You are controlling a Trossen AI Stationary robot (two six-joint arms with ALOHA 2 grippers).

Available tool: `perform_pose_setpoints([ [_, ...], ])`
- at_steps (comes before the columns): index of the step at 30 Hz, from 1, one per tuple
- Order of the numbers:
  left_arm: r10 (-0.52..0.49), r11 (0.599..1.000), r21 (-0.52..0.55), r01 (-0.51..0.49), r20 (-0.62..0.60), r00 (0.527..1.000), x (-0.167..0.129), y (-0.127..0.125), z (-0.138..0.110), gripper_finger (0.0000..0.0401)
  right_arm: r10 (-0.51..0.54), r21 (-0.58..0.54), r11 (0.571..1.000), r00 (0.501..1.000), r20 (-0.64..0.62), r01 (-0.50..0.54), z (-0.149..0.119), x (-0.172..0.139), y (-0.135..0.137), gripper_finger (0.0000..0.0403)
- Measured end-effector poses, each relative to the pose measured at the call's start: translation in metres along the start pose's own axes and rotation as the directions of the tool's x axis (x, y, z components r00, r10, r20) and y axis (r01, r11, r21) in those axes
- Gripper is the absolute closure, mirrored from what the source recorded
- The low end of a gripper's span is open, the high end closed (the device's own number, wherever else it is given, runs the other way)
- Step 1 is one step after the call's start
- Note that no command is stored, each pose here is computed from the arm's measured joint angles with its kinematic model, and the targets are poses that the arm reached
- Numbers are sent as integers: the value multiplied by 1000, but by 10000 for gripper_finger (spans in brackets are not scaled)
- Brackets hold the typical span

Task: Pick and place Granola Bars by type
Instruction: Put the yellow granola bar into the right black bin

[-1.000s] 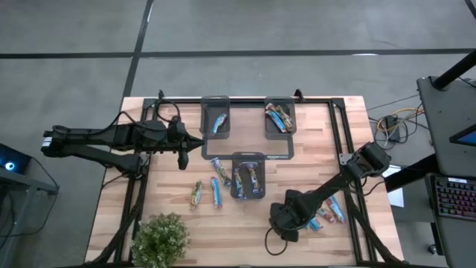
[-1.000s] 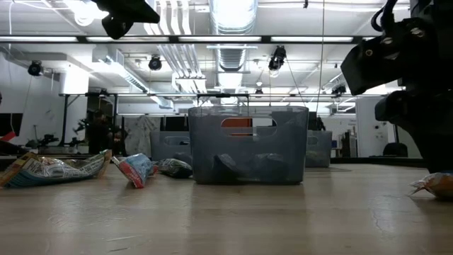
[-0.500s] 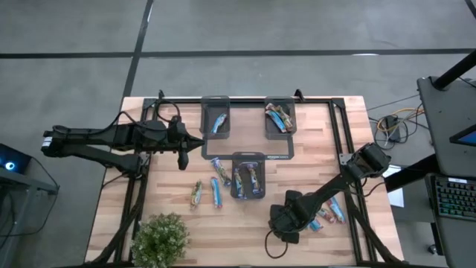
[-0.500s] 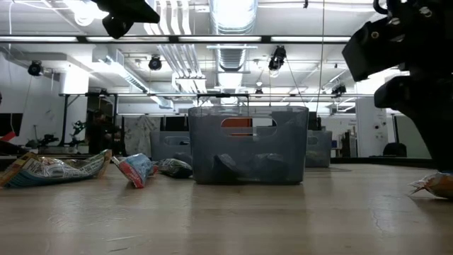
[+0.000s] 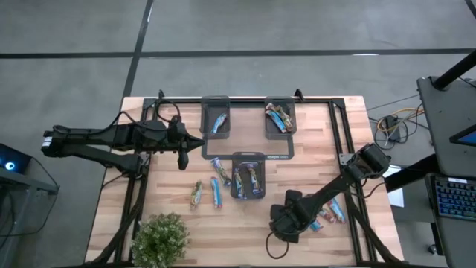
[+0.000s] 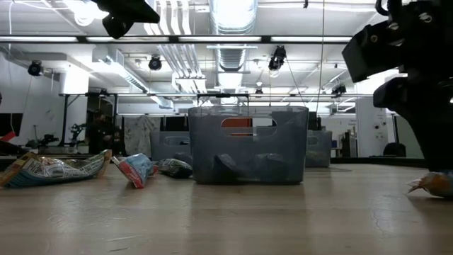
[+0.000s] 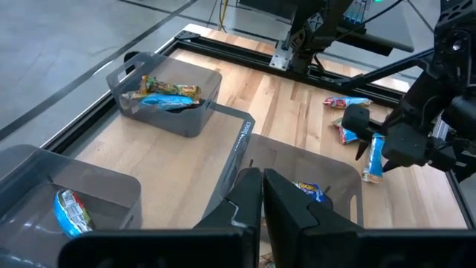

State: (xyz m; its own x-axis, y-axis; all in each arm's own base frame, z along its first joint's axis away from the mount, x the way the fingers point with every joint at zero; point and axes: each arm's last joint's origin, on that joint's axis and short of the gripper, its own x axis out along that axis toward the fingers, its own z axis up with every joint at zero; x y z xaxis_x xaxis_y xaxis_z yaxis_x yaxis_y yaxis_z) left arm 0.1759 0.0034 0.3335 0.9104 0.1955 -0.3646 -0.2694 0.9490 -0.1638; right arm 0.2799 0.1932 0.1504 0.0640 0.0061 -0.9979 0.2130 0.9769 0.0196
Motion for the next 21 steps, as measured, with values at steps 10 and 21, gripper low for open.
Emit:
perform_pose_setpoints([
  [10, 0, 1000, 0, 0, 0, 1000, 0, 0, 0, 401, 18, -18, 1000, 1000, -16, -18, -1, 15, 9, 149],
  [21, 0, 1000, 0, 0, 0, 1000, 0, 0, 0, 401, 12, -11, 1000, 999, -33, -12, -1, 18, 11, 169],
])
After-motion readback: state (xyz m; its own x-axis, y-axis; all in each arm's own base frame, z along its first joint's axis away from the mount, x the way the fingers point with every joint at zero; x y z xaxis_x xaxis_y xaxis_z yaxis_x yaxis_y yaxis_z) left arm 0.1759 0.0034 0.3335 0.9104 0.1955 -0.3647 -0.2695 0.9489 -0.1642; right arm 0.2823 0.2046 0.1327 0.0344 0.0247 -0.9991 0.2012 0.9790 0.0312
